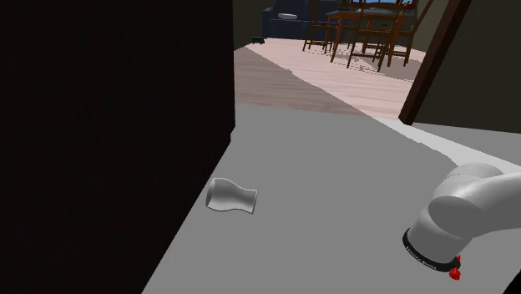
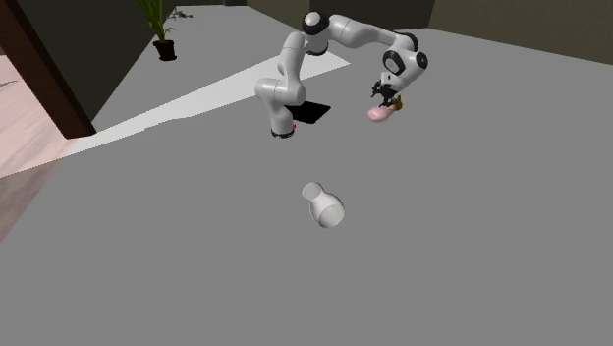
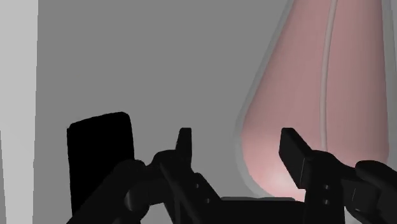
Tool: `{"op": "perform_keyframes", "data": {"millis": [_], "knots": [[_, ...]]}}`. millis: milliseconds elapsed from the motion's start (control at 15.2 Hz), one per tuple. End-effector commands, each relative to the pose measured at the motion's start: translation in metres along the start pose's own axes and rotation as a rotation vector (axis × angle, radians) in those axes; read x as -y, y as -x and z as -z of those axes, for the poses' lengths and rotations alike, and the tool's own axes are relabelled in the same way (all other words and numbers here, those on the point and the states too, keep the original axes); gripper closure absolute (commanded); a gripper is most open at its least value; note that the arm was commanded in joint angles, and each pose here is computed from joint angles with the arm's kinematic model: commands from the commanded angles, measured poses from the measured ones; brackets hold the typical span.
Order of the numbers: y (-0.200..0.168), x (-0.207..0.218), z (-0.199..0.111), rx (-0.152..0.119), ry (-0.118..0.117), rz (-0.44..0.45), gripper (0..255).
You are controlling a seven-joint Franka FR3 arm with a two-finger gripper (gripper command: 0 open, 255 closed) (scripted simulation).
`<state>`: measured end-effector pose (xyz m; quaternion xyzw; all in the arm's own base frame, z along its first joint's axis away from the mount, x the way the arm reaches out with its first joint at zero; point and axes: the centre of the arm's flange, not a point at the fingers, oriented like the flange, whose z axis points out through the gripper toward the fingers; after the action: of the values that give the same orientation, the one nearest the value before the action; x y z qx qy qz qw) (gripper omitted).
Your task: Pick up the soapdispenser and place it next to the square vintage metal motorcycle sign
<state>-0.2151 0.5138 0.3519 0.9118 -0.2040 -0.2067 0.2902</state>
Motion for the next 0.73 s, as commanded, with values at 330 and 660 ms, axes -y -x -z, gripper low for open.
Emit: {"op": "perform_keyframes", "data": {"millis": [330, 660], "knots": [[0.000, 0.002, -0.007, -0.009, 0.007, 0.001, 255], [0.015, 0.007, -0.009, -0.034, -0.004, -0.012, 0]]}}
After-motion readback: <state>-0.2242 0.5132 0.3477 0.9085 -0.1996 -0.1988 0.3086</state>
